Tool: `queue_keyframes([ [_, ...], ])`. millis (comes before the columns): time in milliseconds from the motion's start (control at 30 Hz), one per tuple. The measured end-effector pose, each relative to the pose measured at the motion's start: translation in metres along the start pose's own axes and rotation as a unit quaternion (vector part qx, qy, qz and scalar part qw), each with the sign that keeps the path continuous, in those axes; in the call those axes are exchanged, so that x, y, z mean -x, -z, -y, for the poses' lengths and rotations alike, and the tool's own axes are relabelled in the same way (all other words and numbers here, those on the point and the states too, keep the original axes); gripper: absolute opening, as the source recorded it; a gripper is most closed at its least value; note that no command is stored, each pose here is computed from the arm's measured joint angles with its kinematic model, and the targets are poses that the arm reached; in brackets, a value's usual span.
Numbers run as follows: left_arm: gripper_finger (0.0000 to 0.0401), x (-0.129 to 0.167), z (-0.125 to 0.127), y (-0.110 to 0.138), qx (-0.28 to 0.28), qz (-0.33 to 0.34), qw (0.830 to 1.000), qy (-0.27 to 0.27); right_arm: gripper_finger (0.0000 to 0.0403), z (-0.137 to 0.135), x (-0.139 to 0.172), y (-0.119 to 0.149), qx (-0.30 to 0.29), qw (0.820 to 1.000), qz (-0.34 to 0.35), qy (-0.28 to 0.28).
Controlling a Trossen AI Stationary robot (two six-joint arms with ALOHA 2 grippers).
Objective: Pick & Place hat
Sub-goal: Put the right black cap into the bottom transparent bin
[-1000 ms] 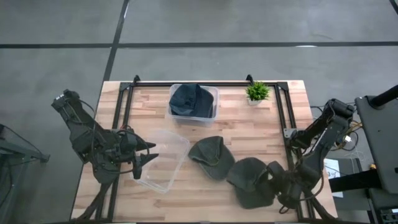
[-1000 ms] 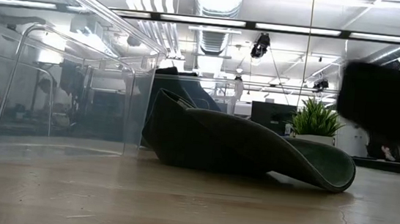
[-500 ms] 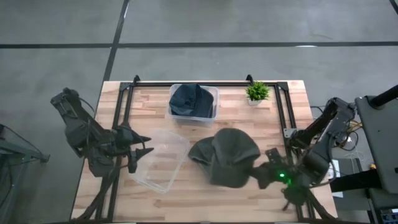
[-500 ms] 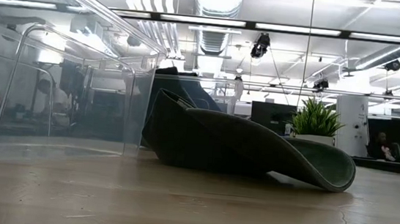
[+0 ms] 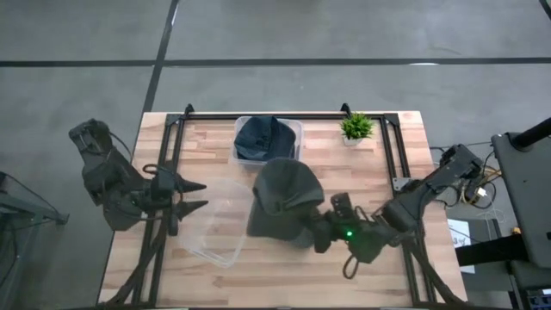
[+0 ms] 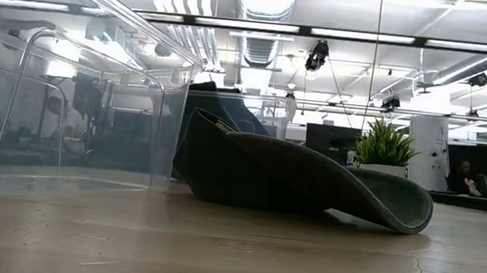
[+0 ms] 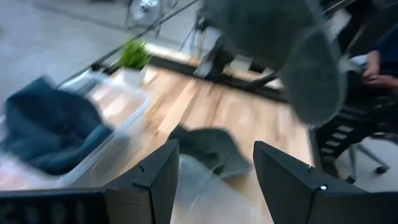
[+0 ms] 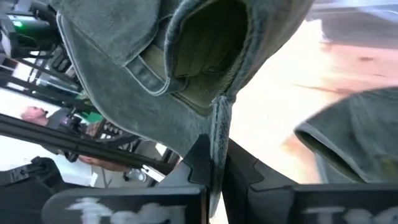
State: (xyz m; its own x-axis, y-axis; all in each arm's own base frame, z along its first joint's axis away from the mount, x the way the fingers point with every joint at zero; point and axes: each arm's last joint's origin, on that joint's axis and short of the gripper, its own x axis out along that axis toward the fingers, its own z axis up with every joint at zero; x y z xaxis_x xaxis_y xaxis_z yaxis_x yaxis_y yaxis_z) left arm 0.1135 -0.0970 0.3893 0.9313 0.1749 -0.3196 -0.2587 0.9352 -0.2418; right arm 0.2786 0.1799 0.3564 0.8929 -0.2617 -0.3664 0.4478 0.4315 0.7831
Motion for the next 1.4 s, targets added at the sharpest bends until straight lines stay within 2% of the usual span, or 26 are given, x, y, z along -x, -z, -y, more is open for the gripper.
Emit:
queue_keyframes([
  [233,0.02,-0.005,0.024,-0.014,0.002,0.06,0.997,0.044,0.0012,-0.015,-0.029,-0.003,0.03,0.999,0.015,-0.009],
  [400,0.02,-0.006,0.027,-0.017,0.009,0.068,0.996,0.05,0.0012,-0.023,-0.038,-0.009,0.064,0.998,0.026,-0.007],
  [633,0.02,-0.01,0.032,-0.013,0.055,0.061,0.995,0.049,0.0012,-0.028,-0.04,-0.018,0.102,0.991,0.081,-0.005],
  [867,0.02,-0.018,0.038,-0.008,0.076,0.082,0.994,0.002,0.0012,-0.026,-0.043,-0.024,0.126,0.986,0.11,0.012],
  [1267,0.02,-0.029,0.045,-0.012,0.101,0.113,0.988,-0.023,0.0012,-0.024,-0.049,-0.031,0.137,0.982,0.13,0.025],
  [1400,0.02,-0.035,0.044,-0.015,0.093,0.121,0.988,-0.036,0.0012,-0.026,-0.049,-0.032,0.138,0.981,0.131,0.021],
])
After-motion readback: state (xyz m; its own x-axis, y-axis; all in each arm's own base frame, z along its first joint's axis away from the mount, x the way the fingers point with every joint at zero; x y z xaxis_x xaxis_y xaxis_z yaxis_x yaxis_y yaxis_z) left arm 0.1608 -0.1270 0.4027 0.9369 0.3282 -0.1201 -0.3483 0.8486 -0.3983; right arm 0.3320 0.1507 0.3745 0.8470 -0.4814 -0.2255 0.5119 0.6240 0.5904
